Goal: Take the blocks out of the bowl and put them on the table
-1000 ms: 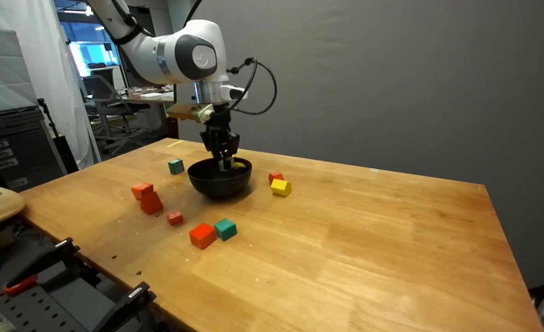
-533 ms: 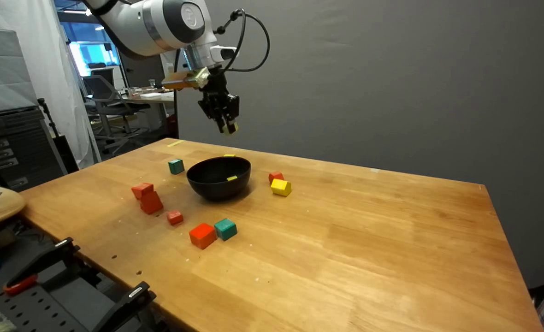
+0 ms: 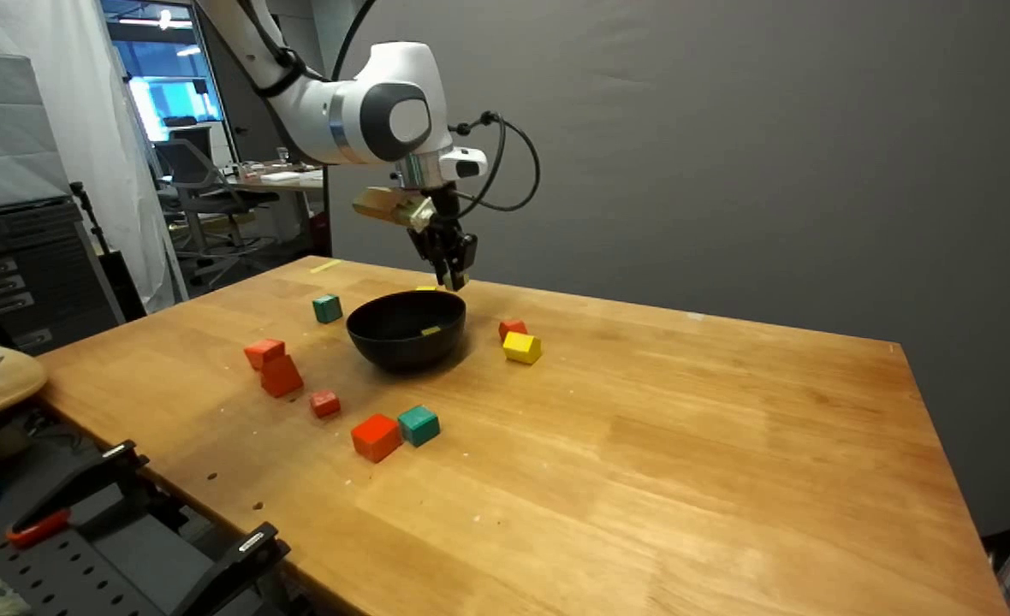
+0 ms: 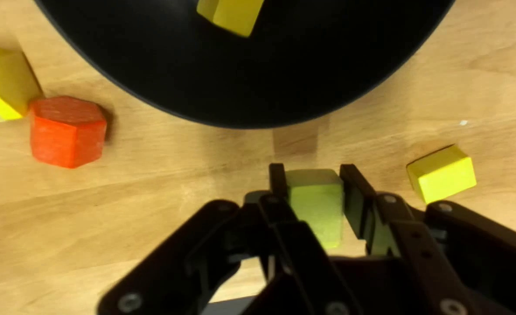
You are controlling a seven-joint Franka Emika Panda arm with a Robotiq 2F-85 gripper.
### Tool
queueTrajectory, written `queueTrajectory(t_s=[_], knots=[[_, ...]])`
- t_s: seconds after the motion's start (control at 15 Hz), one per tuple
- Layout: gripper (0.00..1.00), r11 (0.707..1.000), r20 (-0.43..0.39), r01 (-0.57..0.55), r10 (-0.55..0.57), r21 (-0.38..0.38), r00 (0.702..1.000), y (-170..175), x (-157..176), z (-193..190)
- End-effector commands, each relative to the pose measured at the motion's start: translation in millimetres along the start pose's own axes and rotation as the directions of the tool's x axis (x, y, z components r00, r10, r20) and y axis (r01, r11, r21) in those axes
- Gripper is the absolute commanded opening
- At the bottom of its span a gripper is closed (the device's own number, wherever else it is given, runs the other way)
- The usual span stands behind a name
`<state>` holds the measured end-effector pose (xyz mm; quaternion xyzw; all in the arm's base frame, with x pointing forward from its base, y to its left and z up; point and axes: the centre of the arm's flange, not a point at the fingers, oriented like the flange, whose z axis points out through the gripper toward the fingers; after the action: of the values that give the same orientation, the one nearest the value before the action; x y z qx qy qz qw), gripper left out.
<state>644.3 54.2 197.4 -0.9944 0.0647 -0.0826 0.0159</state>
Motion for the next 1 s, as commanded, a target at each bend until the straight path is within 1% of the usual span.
queueTrajectory(t_s=[0.0,0.07,0.13,0.2,0.27,0.33,0.4,0.47,0.6,0.73,0.8,0.93], knots=[[0.16,0.999,-0.039,-0.002,0.003,0.038,0.999,-3,41,24],[0.6,0.999,-0.044,-0.005,0.006,0.037,0.999,-2,46,28],[0.62,1.0,-0.042,-0.006,0.007,0.031,0.999,-1,48,29],[0.68,1.0,-0.04,-0.002,0.002,0.022,0.999,-1,49,27],[0.75,1.0,-0.033,0.002,-0.002,0.009,0.999,-1,46,21],[0.84,1.0,-0.029,0.004,-0.004,0.013,1.0,-2,43,14],[0.9,1.0,-0.038,0.004,-0.004,-0.002,0.999,-2,39,1],[0.99,1.0,-0.028,0.001,-0.001,-0.01,1.0,-3,35,-11],[1.0,1.0,-0.012,-0.019,0.019,-0.019,1.0,-1,23,-45],[1.0,0.998,0.015,-0.05,0.05,-0.045,0.999,4,8,-68],[1.0,0.995,0.028,-0.078,0.08,-0.058,0.996,9,-1,-74],[1.0,0.991,0.095,-0.121,0.126,-0.057,0.987,19,-19,-73]])
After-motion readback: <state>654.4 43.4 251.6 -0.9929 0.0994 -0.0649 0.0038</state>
